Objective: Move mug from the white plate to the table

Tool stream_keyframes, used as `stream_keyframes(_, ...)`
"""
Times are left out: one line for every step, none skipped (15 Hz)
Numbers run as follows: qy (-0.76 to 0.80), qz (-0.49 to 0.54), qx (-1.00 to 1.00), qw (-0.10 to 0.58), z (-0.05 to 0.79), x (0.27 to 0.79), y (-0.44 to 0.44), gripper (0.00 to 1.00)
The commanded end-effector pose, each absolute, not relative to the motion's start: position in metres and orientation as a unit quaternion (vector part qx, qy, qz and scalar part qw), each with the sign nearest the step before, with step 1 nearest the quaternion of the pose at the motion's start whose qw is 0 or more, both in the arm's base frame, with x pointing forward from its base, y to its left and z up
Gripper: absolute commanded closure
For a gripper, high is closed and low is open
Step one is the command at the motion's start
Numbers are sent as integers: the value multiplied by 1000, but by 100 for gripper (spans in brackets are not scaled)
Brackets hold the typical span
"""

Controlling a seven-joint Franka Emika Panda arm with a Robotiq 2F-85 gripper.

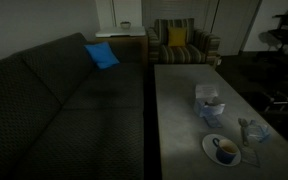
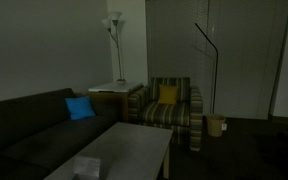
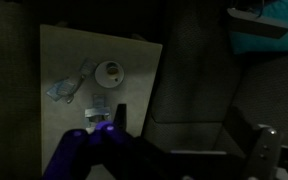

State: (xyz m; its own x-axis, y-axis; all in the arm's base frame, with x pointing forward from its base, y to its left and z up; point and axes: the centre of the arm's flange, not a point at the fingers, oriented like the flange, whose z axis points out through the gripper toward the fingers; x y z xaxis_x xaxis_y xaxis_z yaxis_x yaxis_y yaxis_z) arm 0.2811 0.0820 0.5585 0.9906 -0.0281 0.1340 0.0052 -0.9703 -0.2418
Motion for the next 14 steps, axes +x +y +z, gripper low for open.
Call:
stream_keyframes(6,-68,-990,122,558,281,82,0)
stream_keyframes(6,-75,-991,114,555,284,80,0)
stream_keyframes(5,-74,-991,111,553,287,79,0)
stream_keyframes(0,-68,-991,113,549,292,79,0)
stream_keyframes(0,-66,-991,116,546,295,79,0)
stream_keyframes(-2,-63,-992,112,540,300,82,0)
stream_keyframes(-3,-60,-993,106,540,300,81,0)
stream_keyframes(-3,-56,-993,100,538,301,80,0)
stream_keyframes(-8,-52,-994,96,535,303,80,0)
stream_keyframes(-13,-46,-995,92,534,304,80,0)
stream_keyframes(-14,-45,-995,85,532,305,80,0)
stream_keyframes(-16,-45,-996,80,531,306,79,0)
stream_keyframes(-18,-45,-996,75,530,307,79,0)
stream_keyframes(-19,-42,-996,72,528,307,79,0)
